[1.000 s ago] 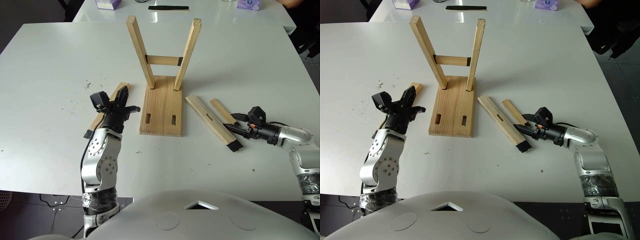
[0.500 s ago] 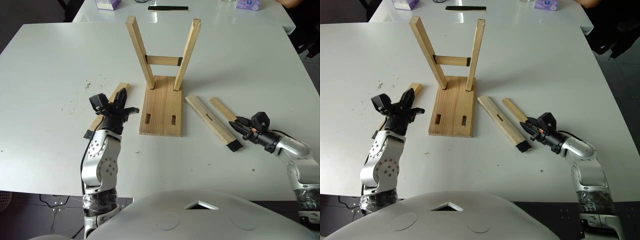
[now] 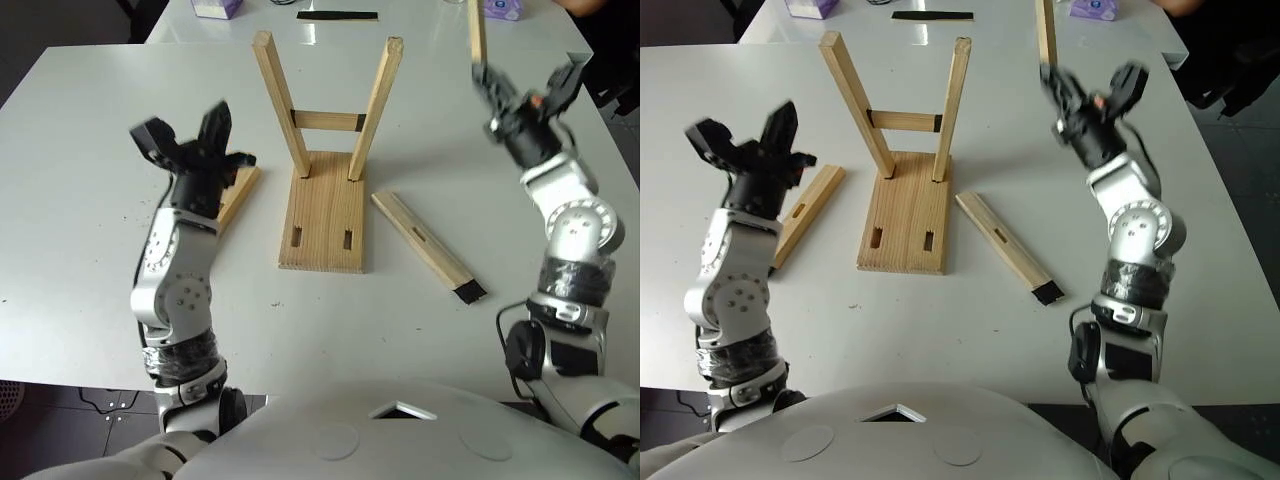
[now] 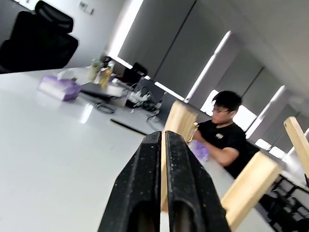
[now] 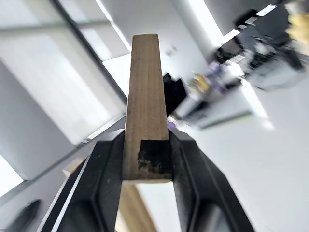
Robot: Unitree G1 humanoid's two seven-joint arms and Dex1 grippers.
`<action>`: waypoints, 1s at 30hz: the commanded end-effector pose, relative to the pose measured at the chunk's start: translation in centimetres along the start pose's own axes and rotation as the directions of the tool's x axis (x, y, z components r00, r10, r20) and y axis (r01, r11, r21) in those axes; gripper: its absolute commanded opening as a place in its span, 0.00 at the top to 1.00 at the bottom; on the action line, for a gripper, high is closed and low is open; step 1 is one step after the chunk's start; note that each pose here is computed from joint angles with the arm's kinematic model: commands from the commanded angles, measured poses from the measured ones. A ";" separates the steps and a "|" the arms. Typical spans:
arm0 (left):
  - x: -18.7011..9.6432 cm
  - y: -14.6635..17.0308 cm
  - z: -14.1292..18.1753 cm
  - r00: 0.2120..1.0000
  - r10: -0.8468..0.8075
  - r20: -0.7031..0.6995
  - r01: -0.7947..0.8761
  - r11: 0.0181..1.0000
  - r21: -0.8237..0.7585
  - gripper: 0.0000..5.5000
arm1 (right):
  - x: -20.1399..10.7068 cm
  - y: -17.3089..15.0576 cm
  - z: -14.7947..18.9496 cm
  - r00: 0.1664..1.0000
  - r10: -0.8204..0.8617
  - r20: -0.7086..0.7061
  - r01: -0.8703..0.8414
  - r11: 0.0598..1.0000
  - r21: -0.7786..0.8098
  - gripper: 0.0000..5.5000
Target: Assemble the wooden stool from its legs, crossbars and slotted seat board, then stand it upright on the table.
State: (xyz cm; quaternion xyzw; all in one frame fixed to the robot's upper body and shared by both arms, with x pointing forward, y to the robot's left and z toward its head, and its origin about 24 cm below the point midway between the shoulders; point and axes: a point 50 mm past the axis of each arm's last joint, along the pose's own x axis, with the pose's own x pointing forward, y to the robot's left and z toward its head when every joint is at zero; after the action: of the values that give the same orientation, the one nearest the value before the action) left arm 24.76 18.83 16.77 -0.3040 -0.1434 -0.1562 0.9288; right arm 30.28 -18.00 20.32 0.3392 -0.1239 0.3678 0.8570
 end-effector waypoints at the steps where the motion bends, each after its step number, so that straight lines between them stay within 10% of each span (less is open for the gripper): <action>1: 1.0 -3.4 3.6 0.955 -0.293 0.048 0.296 0.949 -0.111 0.83 | 0.4 6.7 -1.3 0.881 0.416 -0.226 -0.423 0.906 0.019 0.76; 11: 1.6 -5.9 4.7 0.746 -0.647 -0.157 0.559 0.737 -0.381 0.54 | -1.8 7.0 -2.5 0.838 0.451 -0.307 -0.451 0.889 0.073 0.76; 30: 1.6 -7.6 3.8 0.557 -0.798 -0.230 0.682 0.597 -0.423 0.54 | -2.7 6.7 -4.2 0.704 0.548 -0.451 -0.506 0.833 0.223 0.76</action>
State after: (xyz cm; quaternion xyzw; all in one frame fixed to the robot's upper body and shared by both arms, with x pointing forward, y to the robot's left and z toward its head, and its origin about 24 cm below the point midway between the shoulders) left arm 22.92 15.28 23.78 -0.3242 -0.0397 -0.6014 0.7292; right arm 23.47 -13.26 19.72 0.2259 0.0031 0.6750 0.7023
